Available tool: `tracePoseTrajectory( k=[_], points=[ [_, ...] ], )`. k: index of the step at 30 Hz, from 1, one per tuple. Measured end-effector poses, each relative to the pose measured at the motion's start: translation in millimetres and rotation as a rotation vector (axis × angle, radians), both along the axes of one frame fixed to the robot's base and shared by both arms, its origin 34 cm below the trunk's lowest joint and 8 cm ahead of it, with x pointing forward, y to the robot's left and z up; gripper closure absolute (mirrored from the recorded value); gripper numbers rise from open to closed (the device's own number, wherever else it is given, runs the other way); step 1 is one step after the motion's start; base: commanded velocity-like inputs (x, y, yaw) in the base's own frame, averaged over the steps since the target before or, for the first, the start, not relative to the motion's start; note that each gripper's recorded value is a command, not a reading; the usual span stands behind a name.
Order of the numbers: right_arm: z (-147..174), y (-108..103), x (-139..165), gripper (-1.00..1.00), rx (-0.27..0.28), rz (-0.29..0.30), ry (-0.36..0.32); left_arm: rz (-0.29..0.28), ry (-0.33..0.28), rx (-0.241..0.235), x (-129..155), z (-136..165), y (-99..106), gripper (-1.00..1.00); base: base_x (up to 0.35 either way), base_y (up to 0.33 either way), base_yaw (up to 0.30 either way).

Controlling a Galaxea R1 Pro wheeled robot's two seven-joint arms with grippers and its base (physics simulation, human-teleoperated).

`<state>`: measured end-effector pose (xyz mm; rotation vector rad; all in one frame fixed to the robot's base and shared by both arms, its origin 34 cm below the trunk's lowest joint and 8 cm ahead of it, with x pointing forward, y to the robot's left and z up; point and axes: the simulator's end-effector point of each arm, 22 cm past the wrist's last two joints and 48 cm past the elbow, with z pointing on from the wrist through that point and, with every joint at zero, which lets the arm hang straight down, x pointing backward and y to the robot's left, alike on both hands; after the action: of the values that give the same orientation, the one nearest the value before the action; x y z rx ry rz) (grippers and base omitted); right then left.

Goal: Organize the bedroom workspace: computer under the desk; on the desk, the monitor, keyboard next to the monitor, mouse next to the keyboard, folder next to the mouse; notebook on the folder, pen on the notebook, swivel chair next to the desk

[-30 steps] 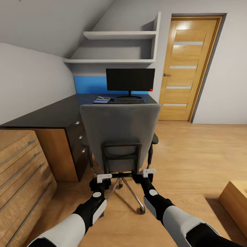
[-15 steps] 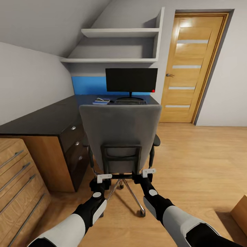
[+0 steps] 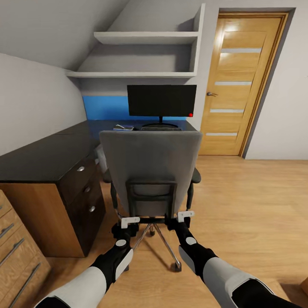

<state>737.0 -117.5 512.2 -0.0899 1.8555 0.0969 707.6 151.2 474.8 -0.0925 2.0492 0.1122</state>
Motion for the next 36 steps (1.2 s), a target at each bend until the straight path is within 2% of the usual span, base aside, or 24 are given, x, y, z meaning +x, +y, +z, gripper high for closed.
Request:
tracePoseTrajectory(
  k=[36],
  points=[
    [-0.4,-1.9,0.0,-1.00,0.001,-0.004,0.001,-0.002,0.001,-0.004,0.3,0.2,-0.5,-1.00,0.327,0.000,-0.001]
  ],
)
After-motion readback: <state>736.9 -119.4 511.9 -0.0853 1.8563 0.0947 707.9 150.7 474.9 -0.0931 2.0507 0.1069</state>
